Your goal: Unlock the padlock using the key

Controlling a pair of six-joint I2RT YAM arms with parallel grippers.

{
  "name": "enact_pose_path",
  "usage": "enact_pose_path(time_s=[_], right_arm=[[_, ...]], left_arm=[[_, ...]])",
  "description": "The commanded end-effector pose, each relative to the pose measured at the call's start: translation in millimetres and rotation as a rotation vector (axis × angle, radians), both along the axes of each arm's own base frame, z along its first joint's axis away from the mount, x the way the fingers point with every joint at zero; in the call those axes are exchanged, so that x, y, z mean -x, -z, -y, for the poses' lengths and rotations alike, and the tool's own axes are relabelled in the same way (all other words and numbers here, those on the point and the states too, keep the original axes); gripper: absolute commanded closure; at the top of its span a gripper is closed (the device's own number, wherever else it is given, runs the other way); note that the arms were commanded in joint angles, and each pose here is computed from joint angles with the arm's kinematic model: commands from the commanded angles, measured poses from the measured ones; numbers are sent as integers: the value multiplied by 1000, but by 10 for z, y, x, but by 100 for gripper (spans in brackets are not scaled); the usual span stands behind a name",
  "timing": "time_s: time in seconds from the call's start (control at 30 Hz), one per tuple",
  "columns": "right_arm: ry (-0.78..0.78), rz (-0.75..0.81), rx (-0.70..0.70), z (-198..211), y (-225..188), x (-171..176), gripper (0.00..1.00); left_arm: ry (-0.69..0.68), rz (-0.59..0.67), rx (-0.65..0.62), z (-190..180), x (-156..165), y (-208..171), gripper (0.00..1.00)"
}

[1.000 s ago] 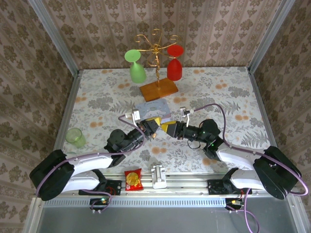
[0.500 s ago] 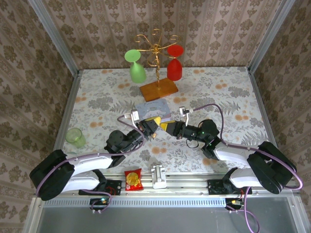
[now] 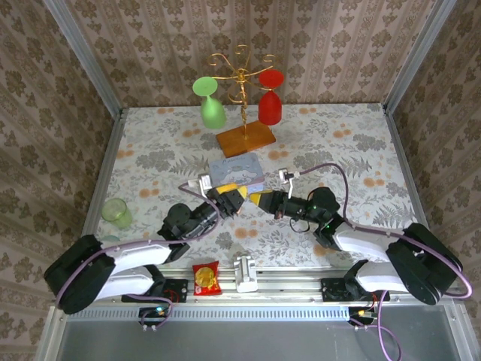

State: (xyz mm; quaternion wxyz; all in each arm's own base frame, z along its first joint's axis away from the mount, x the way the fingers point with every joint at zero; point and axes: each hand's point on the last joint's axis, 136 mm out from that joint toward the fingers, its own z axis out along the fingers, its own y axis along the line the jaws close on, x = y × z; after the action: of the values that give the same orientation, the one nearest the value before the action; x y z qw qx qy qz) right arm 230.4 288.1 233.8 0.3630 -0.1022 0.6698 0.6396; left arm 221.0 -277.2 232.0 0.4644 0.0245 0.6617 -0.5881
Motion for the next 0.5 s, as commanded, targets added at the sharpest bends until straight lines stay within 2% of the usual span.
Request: enact_pose_path(time_s=[0.0,0.07,0.13,0.23,0.3,0.37,0.47], right_arm=[[107,-45,199,155,377,-89,100],[172,-80,332,280,600,-136,100],[238,-120,444,434,813,-179,100],[266,-168,526,553,1045,-189,100],[267,-183,534,577,1144,-170,100],[277,-197,540,609,1220,-160,100],[295,-218,564,669,1321,-158,100]], left_arm=[[-135,-103,-201,-231,-160,237,0],[-189,-145,-435,-371,-184,438,0],[-149,-130,-595,-396,-168,624,0],[22,-157,-625,-228,-134,848,2],[109,-202,-645,-120,-147,1009,11],[144,-220,-663,-36,-167,1123,18],[150,-234,-670,47,-252,1281,20]])
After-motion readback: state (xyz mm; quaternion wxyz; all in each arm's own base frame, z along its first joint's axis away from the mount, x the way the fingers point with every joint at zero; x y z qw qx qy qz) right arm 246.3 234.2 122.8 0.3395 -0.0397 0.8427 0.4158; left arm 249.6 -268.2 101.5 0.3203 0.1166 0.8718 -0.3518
